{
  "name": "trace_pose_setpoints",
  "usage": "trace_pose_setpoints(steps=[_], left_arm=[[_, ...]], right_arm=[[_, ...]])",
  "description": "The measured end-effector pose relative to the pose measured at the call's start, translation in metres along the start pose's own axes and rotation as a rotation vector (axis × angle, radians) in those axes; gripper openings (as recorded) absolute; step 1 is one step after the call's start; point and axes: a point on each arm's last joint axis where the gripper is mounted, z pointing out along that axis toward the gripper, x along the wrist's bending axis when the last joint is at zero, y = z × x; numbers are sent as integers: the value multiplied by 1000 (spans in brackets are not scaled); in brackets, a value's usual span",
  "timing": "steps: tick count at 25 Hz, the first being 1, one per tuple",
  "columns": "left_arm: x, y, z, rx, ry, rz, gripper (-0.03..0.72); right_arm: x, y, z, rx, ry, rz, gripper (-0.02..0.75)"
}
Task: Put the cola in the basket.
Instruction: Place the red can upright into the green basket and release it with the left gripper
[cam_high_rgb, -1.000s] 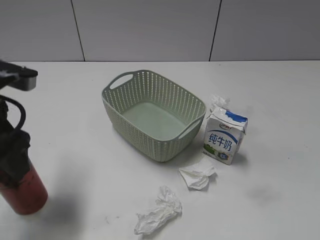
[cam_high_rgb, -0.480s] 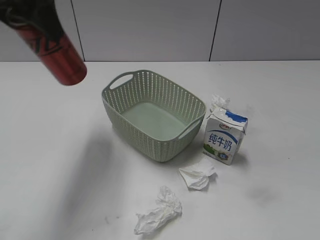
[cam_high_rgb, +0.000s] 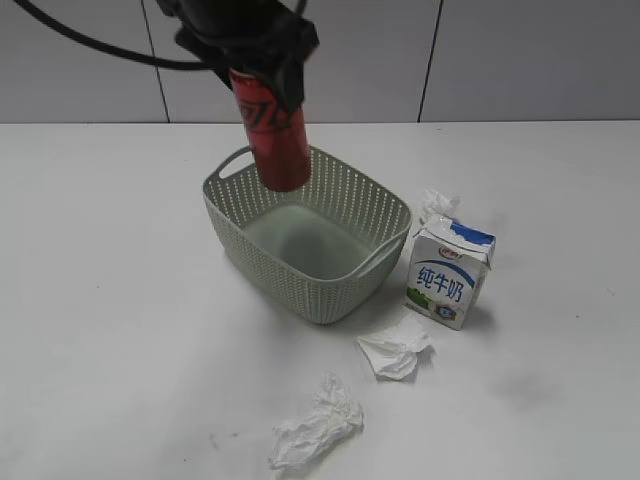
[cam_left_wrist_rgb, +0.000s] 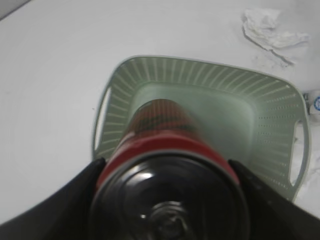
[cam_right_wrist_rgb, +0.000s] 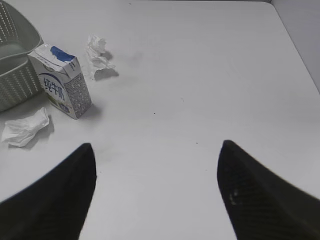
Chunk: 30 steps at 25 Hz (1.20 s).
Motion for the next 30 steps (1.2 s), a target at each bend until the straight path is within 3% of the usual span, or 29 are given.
trace_pose_setpoints(steps=[4, 10, 19, 22, 30], left_arm=[[-11, 2, 51, 95, -30, 22, 530], [-11, -6, 106, 210, -54, 15, 530], [-13, -3, 107, 190, -76, 3, 538], [-15, -2, 104, 180, -93, -5, 633], [-9, 18, 32, -9, -60, -3, 633]], right_arm=[[0, 0, 0, 0, 0, 0, 572], [0, 0, 0, 0, 0, 0, 572], [0, 0, 0, 0, 0, 0, 572], [0, 0, 0, 0, 0, 0, 572], [0, 0, 0, 0, 0, 0, 572]])
